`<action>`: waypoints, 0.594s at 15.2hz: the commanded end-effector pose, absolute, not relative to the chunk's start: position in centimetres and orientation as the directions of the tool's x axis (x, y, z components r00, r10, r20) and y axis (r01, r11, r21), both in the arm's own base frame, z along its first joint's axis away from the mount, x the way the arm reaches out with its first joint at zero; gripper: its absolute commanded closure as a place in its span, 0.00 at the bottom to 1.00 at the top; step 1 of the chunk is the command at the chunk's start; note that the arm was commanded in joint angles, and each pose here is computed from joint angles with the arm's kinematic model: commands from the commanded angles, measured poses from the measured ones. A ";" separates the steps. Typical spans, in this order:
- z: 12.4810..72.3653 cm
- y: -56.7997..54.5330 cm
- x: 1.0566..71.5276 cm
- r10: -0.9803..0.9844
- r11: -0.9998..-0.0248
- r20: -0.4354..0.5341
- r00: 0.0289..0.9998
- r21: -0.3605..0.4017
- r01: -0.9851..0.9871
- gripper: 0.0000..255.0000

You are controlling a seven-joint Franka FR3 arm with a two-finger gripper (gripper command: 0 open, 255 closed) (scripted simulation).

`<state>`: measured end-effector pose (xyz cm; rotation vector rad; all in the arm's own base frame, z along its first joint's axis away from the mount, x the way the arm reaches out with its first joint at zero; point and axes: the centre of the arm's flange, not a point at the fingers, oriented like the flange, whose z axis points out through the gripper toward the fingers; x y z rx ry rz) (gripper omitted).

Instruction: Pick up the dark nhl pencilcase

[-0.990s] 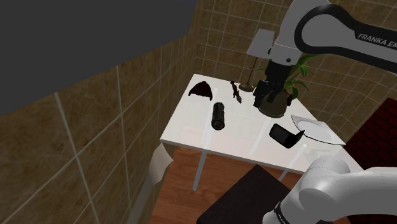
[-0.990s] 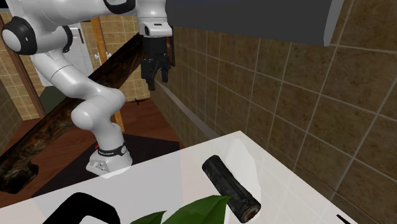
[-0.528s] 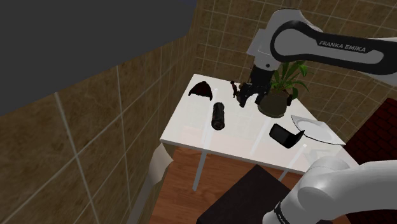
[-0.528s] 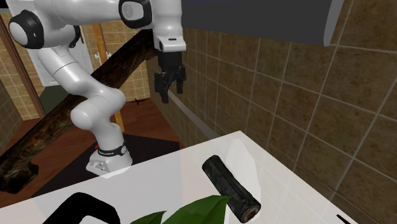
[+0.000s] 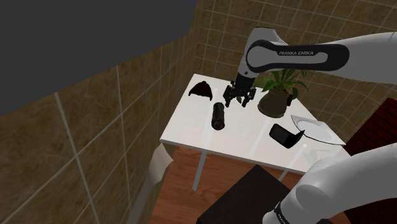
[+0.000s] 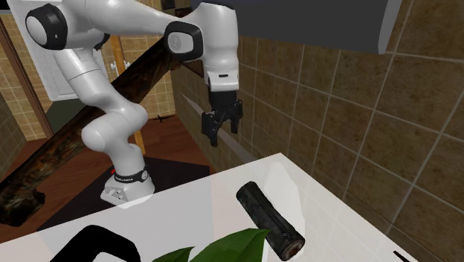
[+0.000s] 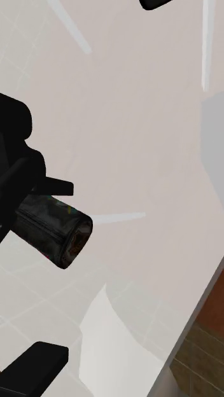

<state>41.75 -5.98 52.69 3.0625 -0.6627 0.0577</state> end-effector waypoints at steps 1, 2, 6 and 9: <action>51.3 -7.0 44.1 -0.462 -0.887 0.045 0.886 -0.005 -0.462 0.00; 50.6 -7.6 45.0 -0.485 -0.874 0.048 0.873 -0.007 -0.486 0.00; 47.9 -10.1 48.6 -0.574 -0.818 0.058 0.817 -0.017 -0.574 0.00; 45.9 -12.1 51.1 -0.637 -0.770 0.065 0.768 -0.025 -0.637 0.00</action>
